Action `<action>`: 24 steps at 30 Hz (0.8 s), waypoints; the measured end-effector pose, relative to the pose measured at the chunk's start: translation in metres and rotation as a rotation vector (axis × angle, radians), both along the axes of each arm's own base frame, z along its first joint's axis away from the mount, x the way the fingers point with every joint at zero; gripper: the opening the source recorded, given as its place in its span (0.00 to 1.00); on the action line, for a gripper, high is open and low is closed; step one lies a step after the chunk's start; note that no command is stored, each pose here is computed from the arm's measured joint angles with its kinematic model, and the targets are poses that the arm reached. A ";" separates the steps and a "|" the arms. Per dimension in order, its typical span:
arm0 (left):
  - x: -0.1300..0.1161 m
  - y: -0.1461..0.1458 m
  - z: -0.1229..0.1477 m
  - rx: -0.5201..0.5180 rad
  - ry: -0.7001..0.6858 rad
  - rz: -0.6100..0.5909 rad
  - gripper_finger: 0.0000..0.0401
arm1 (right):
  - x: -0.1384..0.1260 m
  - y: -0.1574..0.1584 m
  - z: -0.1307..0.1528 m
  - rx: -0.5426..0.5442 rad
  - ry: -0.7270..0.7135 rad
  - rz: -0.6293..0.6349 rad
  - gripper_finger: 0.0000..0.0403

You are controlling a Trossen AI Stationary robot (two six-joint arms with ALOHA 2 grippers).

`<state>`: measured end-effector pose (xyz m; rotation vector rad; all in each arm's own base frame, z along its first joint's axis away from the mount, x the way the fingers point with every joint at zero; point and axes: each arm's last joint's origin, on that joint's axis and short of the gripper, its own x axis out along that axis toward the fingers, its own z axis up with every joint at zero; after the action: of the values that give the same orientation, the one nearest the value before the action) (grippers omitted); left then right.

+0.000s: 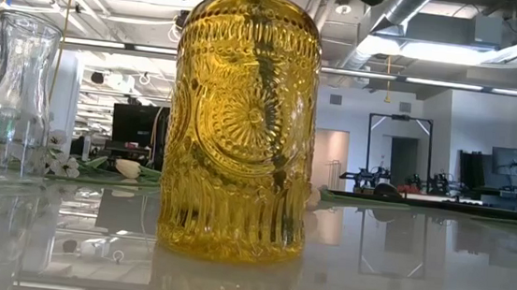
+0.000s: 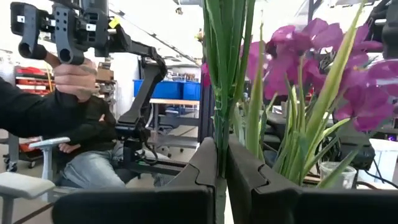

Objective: Sort flowers into vase by color
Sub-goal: Put the purple flowers into the yellow vase

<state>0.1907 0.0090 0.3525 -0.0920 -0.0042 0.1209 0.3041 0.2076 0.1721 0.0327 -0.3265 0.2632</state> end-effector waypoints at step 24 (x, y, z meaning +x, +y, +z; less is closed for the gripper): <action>0.000 0.000 -0.004 -0.004 0.038 -0.004 0.45 | 0.001 -0.001 0.000 -0.048 0.031 -0.091 0.10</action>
<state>0.1908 0.0088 0.3487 -0.0933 0.0340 0.1185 0.3047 0.2063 0.1724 -0.0250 -0.2897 0.1804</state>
